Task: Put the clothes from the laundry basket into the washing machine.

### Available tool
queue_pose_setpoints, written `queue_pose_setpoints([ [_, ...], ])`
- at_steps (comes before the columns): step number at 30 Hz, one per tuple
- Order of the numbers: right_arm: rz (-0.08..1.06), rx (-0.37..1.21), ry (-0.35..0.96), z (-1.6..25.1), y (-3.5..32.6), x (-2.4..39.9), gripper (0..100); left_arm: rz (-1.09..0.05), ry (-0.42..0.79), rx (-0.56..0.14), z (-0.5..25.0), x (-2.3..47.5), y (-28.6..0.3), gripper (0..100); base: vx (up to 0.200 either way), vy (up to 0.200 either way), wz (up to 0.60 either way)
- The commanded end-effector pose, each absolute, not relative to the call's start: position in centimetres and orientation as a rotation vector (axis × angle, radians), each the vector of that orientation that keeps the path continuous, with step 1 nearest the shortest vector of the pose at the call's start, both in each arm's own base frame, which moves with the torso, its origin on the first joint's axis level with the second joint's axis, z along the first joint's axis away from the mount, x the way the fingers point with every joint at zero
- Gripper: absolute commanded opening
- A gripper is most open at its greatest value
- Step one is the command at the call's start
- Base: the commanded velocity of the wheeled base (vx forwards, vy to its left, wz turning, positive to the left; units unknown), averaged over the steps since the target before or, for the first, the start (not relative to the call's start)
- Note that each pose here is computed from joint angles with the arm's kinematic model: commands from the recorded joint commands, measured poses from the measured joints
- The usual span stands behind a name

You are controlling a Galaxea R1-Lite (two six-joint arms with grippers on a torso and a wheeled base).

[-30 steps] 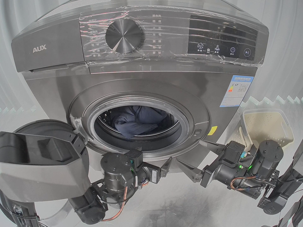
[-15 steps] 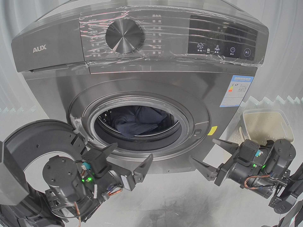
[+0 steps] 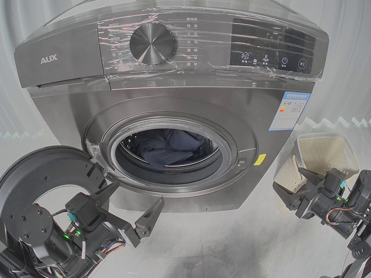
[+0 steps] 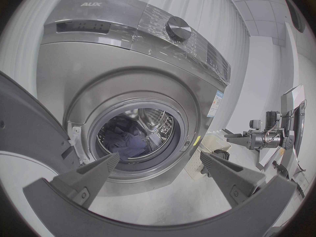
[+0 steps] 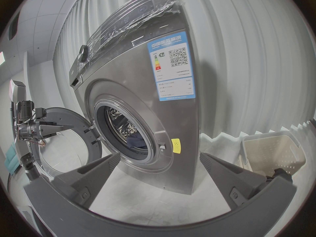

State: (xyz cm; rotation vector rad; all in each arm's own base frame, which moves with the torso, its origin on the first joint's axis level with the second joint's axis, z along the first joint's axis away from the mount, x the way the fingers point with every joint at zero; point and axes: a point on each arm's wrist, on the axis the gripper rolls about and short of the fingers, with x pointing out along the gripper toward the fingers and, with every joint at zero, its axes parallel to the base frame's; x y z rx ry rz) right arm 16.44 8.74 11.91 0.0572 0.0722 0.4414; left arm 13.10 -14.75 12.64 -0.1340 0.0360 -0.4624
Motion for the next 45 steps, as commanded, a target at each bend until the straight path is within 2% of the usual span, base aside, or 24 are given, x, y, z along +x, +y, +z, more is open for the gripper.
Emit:
queue_pose_setpoints([
  [1,0.389,0.062,0.067,12.0,7.9,15.9,100,-0.457,-0.009,-0.145,13.6,11.8,-13.4,100,-0.2,0.0,0.0],
  [8,0.371,0.063,0.063,12.8,7.3,14.7,100,-0.438,-0.03,-0.146,14.1,10.8,-11.7,100,-0.2,0.0,0.0],
  [14,0.359,0.046,0.165,12.4,6.4,13.2,100,-0.394,-0.045,-0.144,14.7,10.5,-10.3,100,-0.2,0.0,0.0],
  [17,0.343,0.047,0.17,12.5,5.9,12.7,100,-0.391,-0.047,-0.143,14.9,10.2,-9.8,100,-0.2,0.0,0.0],
  [21,0.317,0.05,0.166,12.9,4.9,11.3,100,-0.386,-0.026,-0.138,15.0,9.1,-8.5,100,-0.2,0.0,0.0],
  [25,0.294,0.043,0.174,13.0,3.8,9.4,100,-0.331,0.012,-0.114,14.7,8.3,-6.8,100,-0.2,0.0,0.0],
  [28,0.261,0.045,0.173,12.9,3.1,8.4,100,-0.328,0.017,-0.137,14.7,7.4,-5.8,100,-0.2,0.0,0.0],
  [30,0.209,0.049,0.157,12.9,2.4,7.3,100,-0.307,0.036,-0.139,14.3,6.6,-4.8,100,0.0,0.0,0.0],
  [35,0.167,0.057,0.113,12.9,1.5,5.6,100,-0.234,0.041,-0.142,13.6,4.8,-2.6,100,0.0,0.0,0.0],
  [45,0.108,0.065,0.092,12.0,0.5,3.1,100,-0.151,0.045,-0.138,11.8,2.1,-0.3,100,0.0,0.0,0.0],
])
